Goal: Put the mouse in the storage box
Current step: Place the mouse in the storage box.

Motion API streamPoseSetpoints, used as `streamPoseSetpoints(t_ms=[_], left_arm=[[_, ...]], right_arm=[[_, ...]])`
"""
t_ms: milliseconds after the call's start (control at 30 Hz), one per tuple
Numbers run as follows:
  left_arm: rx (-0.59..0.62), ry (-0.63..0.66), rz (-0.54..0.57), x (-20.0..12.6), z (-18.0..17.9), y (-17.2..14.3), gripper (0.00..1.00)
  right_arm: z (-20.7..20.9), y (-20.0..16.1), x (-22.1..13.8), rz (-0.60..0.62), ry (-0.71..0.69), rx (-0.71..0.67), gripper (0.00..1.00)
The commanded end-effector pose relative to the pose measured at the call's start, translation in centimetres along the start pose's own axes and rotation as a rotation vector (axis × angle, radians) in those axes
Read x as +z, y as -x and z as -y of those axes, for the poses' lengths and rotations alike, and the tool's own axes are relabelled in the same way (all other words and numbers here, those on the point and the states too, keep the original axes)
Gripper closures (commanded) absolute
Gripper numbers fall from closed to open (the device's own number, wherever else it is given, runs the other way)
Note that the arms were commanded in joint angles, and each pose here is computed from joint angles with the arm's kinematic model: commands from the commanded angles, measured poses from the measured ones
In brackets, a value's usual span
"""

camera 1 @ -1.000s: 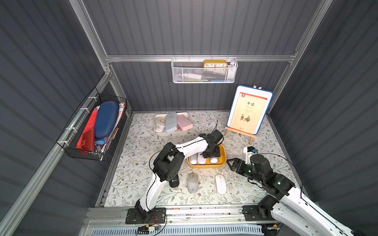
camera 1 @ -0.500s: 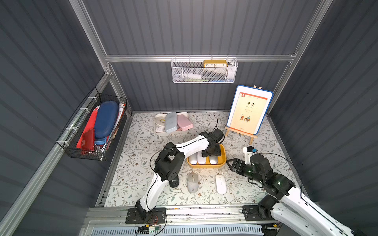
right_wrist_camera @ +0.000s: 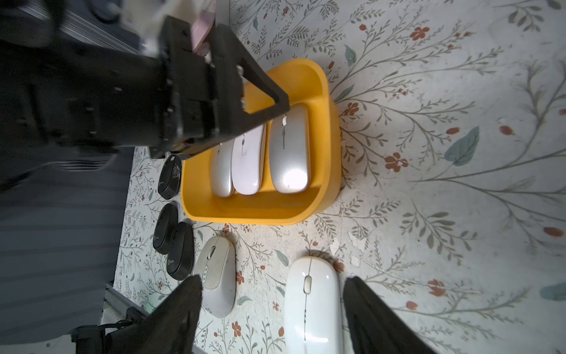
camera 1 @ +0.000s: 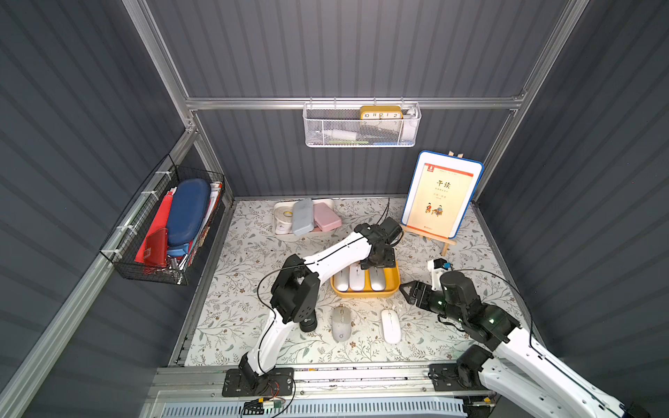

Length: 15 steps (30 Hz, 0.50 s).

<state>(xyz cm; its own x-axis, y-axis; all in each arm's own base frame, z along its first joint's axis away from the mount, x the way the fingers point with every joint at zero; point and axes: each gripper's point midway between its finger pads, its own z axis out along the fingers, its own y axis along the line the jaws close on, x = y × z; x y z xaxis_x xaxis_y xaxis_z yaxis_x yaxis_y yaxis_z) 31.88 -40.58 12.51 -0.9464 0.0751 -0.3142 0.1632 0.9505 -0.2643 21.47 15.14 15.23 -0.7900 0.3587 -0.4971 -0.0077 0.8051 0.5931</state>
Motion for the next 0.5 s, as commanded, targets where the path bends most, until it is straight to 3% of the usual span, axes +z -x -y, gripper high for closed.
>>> streamPoseSetpoints(t_ms=[0, 267, 467], left_arm=[[-0.057, -0.03, 0.105, -7.8, -0.7, -0.1, 0.26], [-0.306, -0.117, 0.128, -12.9, -11.8, -5.4, 0.25], [-0.34, -0.071, 0.05, -11.8, -15.7, -10.7, 0.26]], right_arm=[[-0.1, -0.7, 0.4, -0.068, -0.035, -0.016, 0.25], [-5.1, -3.1, 2.5, -0.142, -0.088, -0.194, 0.26], [-7.5, -8.0, 5.6, -0.25, -0.171, -0.297, 0.26]])
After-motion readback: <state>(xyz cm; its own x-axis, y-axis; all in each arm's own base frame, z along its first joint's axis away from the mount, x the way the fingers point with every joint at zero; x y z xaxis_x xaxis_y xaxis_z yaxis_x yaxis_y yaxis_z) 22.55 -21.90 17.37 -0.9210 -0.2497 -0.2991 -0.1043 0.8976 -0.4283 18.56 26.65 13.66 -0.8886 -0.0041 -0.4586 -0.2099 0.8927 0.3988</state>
